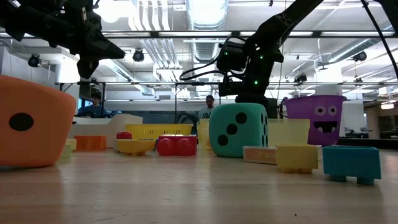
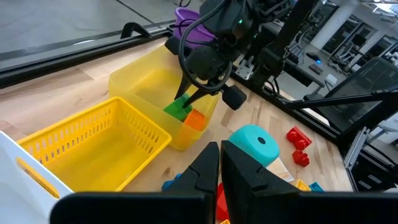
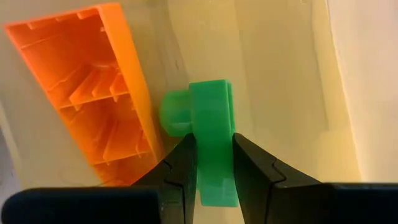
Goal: Pick & Place Toys
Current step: Put the dark green game piece into the yellow bin, then put the yellow deck of cards into the yellow basket
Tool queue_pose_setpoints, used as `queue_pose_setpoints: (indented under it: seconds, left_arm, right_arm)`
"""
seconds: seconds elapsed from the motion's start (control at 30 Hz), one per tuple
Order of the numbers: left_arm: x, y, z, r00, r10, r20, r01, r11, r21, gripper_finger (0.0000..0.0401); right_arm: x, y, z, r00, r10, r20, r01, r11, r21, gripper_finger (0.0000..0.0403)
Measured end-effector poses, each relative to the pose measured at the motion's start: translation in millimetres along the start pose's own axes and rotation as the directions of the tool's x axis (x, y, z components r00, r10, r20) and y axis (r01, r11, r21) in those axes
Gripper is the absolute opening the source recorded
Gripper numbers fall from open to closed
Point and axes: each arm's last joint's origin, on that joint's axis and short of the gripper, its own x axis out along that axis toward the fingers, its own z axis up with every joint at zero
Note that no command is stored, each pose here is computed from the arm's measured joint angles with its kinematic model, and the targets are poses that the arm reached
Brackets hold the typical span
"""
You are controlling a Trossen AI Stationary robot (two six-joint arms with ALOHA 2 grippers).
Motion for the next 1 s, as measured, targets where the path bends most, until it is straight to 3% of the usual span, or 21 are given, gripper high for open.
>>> queue_pose_setpoints:
  seconds: [0.13, 0.37, 0.57, 0.8, 1.0]
  left_arm:
    - [0.0, 0.0, 0.0, 1.0, 0.0, 0.0, 0.0, 1.0, 0.0, 0.0019]
    - [0.0, 0.0, 0.0, 1.0, 0.0, 0.0, 0.0, 1.0, 0.0, 0.002]
    - [0.0, 0.0, 0.0, 1.0, 0.0, 0.0, 0.0, 1.0, 0.001, 0.002]
    - [0.0, 0.1, -0.2, 1.0, 0.001, -0.002, -0.001, 1.0, 0.003, 0.002]
    - [0.0, 0.6, -1.3, 1.0, 0.007, -0.013, -0.007, 1.0, 0.003, 0.002]
  right_arm:
    - [-0.9, -0.2, 1.6, 1.0, 0.002, 0.002, -0.003, 1.0, 0.027, 0.0101]
    - [-4.4, -1.3, 4.6, 1.0, 0.024, 0.001, -0.024, 0.997, 0.069, 0.0202]
    - [-18.4, -2.6, 10.2, 1.0, 0.025, -0.001, -0.025, 0.996, 0.09, 0.0258]
    - [-53.2, 1.6, 15.3, 0.997, 0.012, 0.082, -0.019, 0.996, 0.088, 0.0274]
    - [-91.8, 26.4, -2.2, 0.996, 0.046, 0.075, -0.04, 0.996, -0.077, 0.0275]
